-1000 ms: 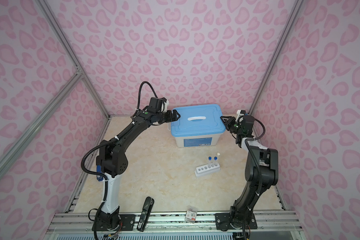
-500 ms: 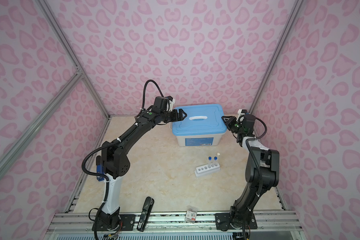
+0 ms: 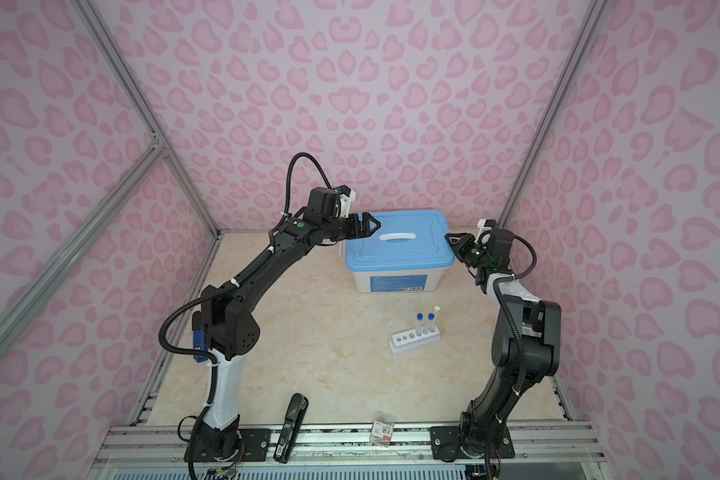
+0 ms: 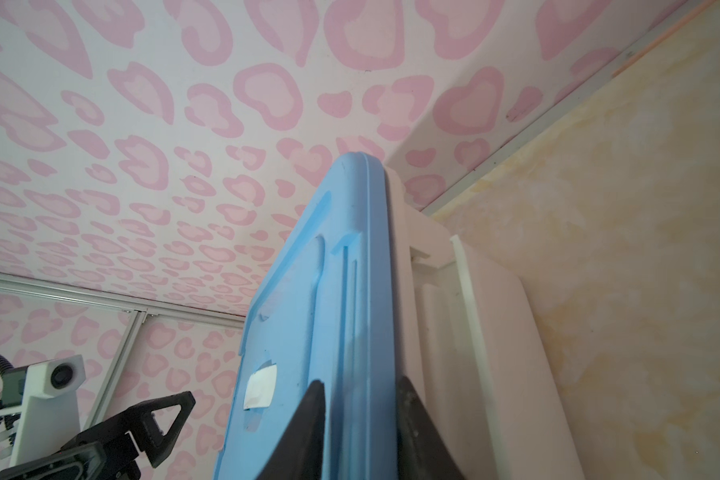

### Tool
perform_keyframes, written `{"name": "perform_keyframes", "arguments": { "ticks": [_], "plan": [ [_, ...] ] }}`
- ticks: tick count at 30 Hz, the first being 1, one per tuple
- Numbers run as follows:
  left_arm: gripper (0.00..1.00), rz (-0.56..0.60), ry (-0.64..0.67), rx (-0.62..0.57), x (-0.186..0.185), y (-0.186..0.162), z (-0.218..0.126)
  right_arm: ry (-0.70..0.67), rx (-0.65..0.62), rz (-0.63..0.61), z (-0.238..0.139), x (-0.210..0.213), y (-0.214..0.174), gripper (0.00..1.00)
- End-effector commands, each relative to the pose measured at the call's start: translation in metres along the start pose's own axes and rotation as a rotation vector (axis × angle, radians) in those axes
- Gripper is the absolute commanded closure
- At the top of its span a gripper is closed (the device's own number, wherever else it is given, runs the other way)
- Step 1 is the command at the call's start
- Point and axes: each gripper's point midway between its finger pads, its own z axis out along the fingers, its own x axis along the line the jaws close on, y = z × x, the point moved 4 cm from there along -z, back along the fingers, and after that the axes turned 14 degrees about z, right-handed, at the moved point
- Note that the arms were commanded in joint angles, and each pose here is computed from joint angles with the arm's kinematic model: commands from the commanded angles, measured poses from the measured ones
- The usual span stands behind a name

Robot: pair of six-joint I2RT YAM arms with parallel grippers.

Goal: Organize the chemistry lab equipment

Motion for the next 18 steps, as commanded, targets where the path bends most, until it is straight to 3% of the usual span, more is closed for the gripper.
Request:
{"name": "perform_keyframes", "arguments": {
  "ticks": [1,18],
  "plan": [
    [0.03,0.004,-0.022,-0.014,-0.004,0.005,0.000,-0.025,0.010,-0.011,-0.001,-0.004,-0.002,0.70],
    [0.02,0.018,-0.029,-0.001,-0.005,0.001,0.005,-0.135,0.013,-0.076,-0.005,-0.016,-0.003,0.69]
  ]
}}
